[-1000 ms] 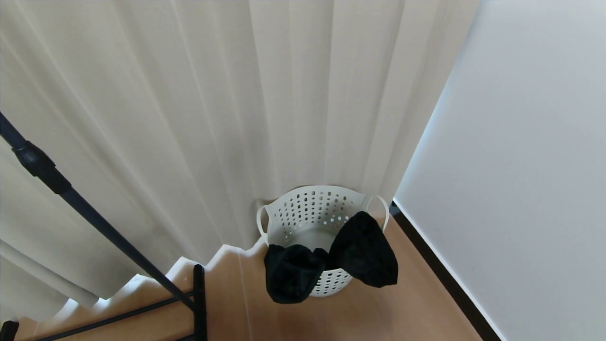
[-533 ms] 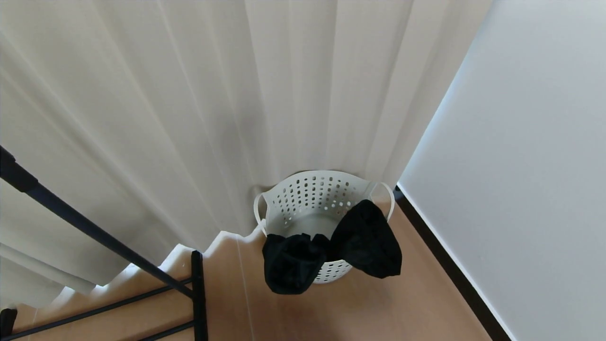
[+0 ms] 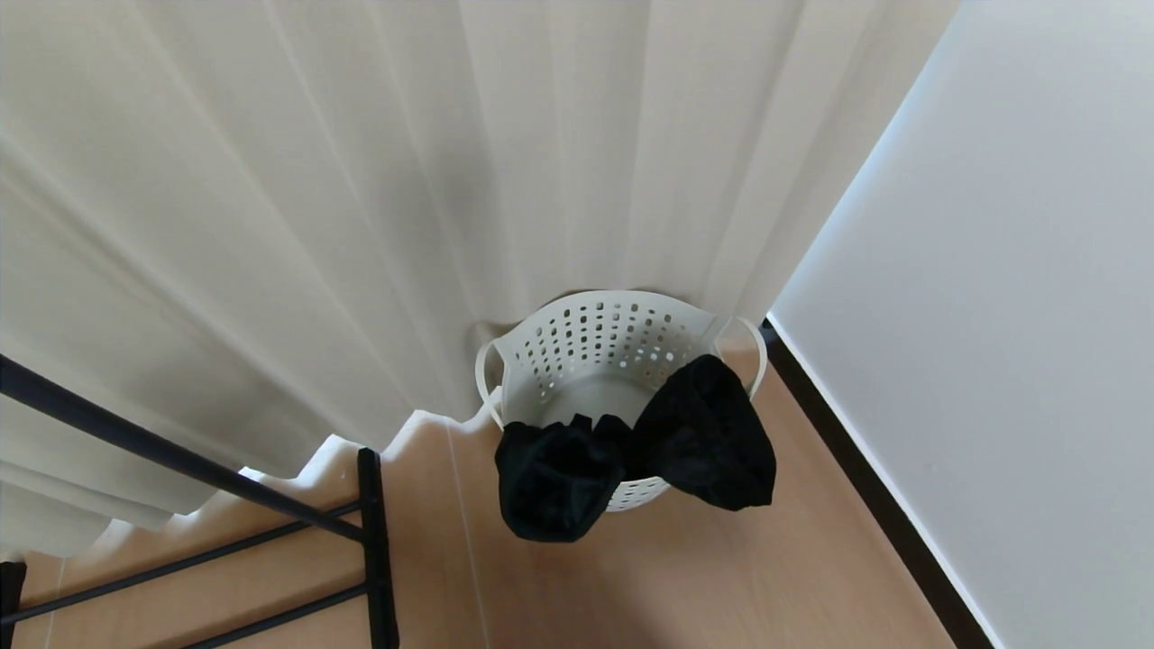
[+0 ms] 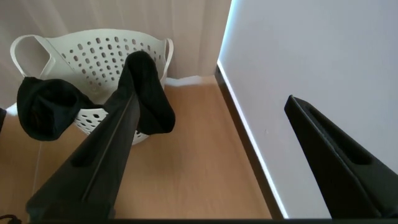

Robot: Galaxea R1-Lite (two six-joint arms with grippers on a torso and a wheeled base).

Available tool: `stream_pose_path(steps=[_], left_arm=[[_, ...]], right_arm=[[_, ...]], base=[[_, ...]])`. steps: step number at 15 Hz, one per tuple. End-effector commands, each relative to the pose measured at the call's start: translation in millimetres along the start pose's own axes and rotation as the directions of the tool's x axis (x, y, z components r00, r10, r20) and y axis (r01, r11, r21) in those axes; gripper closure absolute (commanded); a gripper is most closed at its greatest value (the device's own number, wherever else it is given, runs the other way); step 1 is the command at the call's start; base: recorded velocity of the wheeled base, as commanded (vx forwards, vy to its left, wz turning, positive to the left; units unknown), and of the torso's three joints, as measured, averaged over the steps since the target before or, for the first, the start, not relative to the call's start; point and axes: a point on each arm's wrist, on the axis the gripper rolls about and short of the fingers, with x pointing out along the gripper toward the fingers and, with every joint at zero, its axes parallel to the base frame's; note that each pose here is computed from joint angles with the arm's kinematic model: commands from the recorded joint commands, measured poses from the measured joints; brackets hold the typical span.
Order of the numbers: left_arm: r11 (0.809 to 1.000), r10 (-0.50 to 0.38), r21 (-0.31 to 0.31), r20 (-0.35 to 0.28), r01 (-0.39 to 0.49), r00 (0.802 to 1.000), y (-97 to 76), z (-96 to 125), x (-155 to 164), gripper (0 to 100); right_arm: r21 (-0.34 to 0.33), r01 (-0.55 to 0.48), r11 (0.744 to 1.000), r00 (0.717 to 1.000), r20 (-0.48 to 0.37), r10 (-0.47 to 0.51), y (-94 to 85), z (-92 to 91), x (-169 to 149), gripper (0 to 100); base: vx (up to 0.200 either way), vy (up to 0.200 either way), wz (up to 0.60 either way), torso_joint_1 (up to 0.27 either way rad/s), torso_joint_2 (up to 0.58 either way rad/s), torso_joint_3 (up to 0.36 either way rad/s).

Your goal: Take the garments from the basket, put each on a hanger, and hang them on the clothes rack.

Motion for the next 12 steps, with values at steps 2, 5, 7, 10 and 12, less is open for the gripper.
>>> stream_pose_path(steps=[2,5,7,10,12], left_arm=[[1.0,0.0,0.0,0.001,0.0,1.0,0.0,0.0,0.0,0],[1.0,0.002,-0.002,0.001,-0.002,1.0,0.0,0.0,0.0,0],[1.0,0.002,-0.002,0.001,-0.002,1.0,0.0,0.0,0.0,0],[1.0,0.002,0.0,0.001,-0.002,1.0,0.0,0.0,0.0,0],[1.0,0.002,0.0,0.001,-0.002,1.0,0.0,0.0,0.0,0]], right_arm=[[-0.003,0.0,1.0,1.0,0.001,0.0,0.0,-0.1,-0.1,0],[-0.007,0.003,1.0,0.998,-0.065,-0.003,-0.1,-2.8,2.9,0],[-0.054,-0.077,0.996,0.973,-0.223,0.063,0.4,-4.3,14.7,0],[-0.024,-0.266,0.964,0.877,-0.421,0.232,4.3,17.2,48.3,0],[-0.065,-0.358,0.931,0.826,-0.487,0.284,9.6,31.2,70.4,0]], base=[[0.0,0.0,0.0,0.007,0.0,-0.195],[0.0,0.0,0.0,0.001,0.0,-0.167],[0.0,0.0,0.0,0.001,0.0,-0.03],[0.0,0.0,0.0,0.0,0.0,0.0],[0.0,0.0,0.0,0.0,0.0,0.0]])
